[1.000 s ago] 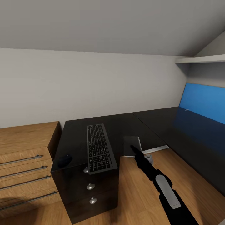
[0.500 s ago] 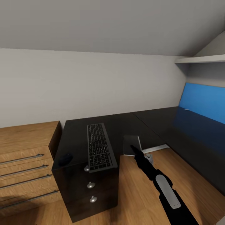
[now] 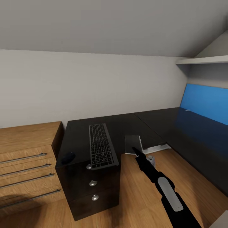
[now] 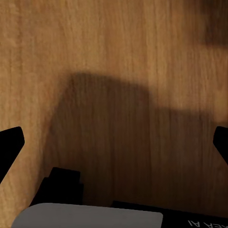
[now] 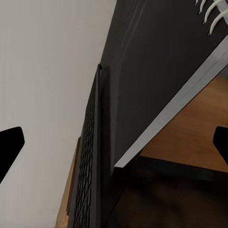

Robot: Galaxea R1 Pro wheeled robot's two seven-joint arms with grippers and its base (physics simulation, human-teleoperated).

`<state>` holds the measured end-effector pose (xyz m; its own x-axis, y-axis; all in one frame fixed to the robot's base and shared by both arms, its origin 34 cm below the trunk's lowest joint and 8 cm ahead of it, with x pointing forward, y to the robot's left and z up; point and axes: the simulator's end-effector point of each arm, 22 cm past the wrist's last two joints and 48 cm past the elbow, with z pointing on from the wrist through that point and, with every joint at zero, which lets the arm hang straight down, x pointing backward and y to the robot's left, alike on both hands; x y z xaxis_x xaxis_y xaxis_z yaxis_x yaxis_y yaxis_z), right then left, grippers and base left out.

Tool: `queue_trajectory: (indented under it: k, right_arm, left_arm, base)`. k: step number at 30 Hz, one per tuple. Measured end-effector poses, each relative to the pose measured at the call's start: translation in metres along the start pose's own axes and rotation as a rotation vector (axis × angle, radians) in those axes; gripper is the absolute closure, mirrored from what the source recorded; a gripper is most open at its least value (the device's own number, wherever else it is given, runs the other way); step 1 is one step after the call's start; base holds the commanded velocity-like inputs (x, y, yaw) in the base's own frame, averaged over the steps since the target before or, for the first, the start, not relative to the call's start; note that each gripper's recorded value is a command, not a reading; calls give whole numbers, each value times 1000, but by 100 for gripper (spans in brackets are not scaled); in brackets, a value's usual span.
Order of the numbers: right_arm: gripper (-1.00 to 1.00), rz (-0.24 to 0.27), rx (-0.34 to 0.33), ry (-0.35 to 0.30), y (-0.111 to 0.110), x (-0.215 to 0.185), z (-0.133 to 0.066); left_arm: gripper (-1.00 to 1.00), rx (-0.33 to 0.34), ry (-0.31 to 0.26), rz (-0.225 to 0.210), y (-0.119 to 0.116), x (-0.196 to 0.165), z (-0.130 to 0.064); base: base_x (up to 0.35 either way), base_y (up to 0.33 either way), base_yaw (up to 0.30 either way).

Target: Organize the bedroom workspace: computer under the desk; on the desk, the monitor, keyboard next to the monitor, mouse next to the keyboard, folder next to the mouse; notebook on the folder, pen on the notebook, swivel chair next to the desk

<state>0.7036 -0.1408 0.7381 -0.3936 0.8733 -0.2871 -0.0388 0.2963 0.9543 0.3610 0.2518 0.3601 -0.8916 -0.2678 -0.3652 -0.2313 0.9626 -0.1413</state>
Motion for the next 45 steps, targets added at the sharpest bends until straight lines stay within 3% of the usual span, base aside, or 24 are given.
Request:
queue_trajectory:
  k: [45]
  right_arm:
    - [-100, 0, 0, -2, 2, -1, 0]
  left_arm:
    - [-100, -3, 2, 1, 1, 0, -2]
  base:
    - [-47, 0, 0]
